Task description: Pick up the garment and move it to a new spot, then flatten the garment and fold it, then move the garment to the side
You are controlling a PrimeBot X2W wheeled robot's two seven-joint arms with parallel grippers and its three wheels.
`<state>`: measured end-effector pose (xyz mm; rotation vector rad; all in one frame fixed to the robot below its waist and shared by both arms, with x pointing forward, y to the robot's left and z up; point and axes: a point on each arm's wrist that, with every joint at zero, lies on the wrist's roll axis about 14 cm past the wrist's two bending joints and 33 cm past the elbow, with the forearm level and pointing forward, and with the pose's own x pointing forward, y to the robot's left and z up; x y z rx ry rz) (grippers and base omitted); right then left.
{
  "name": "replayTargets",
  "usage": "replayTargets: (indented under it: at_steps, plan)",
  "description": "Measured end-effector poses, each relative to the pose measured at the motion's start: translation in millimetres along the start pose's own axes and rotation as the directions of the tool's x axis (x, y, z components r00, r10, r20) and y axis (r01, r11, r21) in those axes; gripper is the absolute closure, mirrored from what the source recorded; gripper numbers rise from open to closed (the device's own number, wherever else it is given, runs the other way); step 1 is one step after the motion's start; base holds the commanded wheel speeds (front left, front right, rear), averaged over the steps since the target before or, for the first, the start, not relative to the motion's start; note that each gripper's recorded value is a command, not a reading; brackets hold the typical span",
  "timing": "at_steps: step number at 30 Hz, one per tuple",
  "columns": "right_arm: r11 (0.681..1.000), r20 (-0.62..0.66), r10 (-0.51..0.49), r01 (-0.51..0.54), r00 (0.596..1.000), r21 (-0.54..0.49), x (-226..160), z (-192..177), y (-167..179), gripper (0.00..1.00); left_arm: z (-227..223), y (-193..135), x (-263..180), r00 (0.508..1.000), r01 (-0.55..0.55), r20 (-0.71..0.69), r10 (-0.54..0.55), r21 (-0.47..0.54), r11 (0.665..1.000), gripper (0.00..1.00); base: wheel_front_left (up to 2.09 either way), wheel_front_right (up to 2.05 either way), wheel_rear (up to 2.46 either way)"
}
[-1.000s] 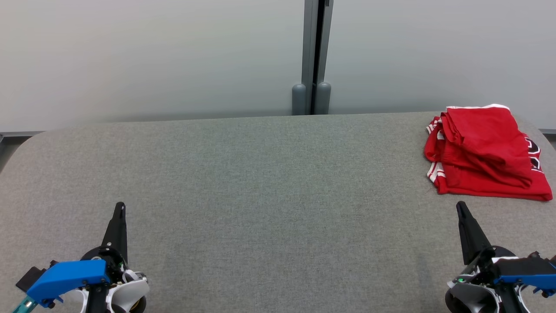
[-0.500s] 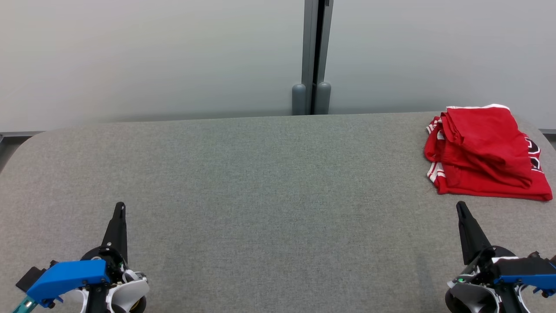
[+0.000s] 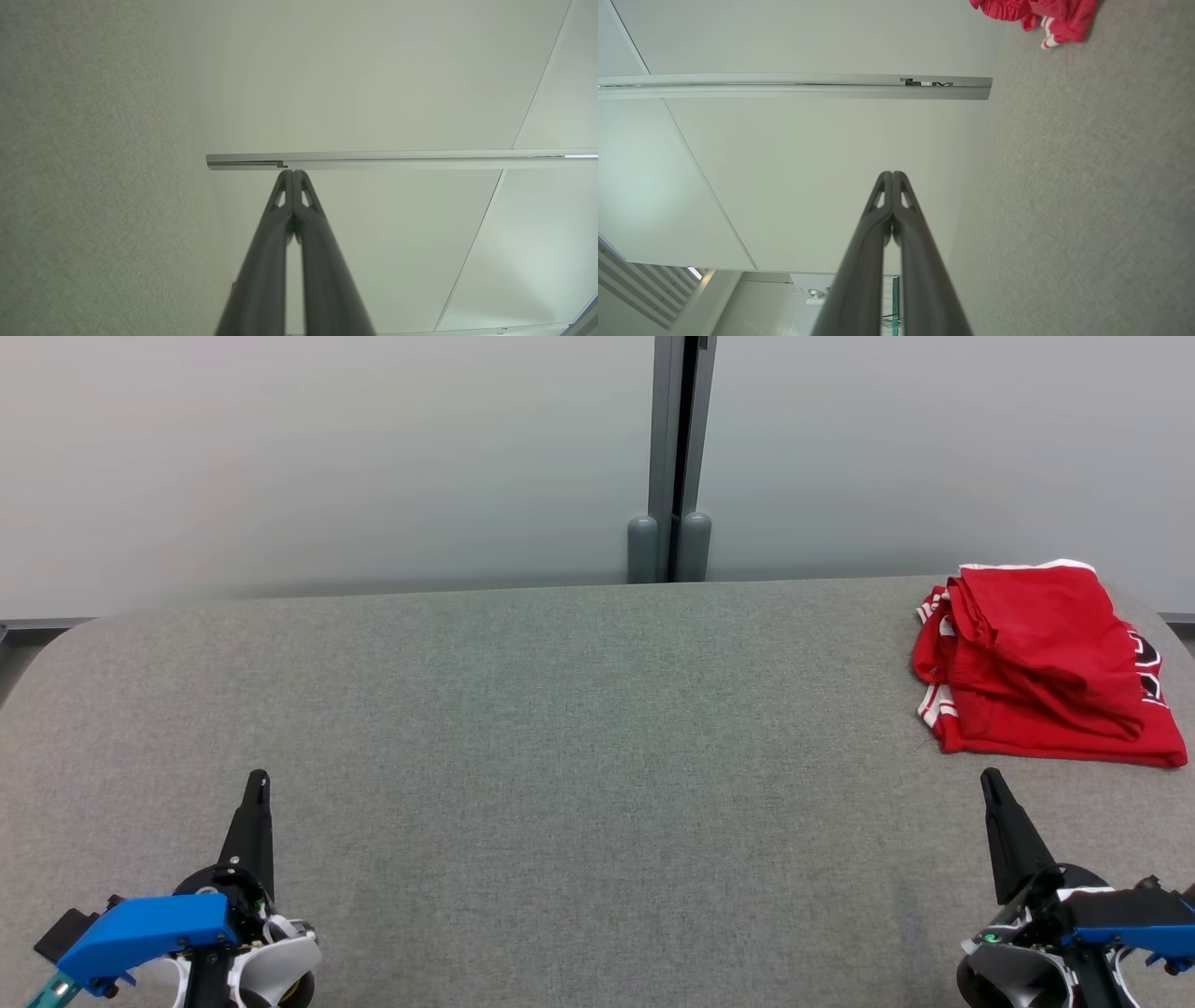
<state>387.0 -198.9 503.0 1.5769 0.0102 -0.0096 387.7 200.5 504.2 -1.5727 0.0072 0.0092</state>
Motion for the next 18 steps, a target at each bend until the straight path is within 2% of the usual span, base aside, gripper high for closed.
replayTargets:
  at_steps: [18]
  plan:
    - [1.000, 0.000, 0.000, 0.000, 1.000, 0.000, 0.0, 0.0, 0.0, 1.00, 0.0, 0.0, 0.0, 1.000, 0.000, 0.000, 0.000, 0.000, 1.000, 1.00, 0.00, 0.00, 0.00]
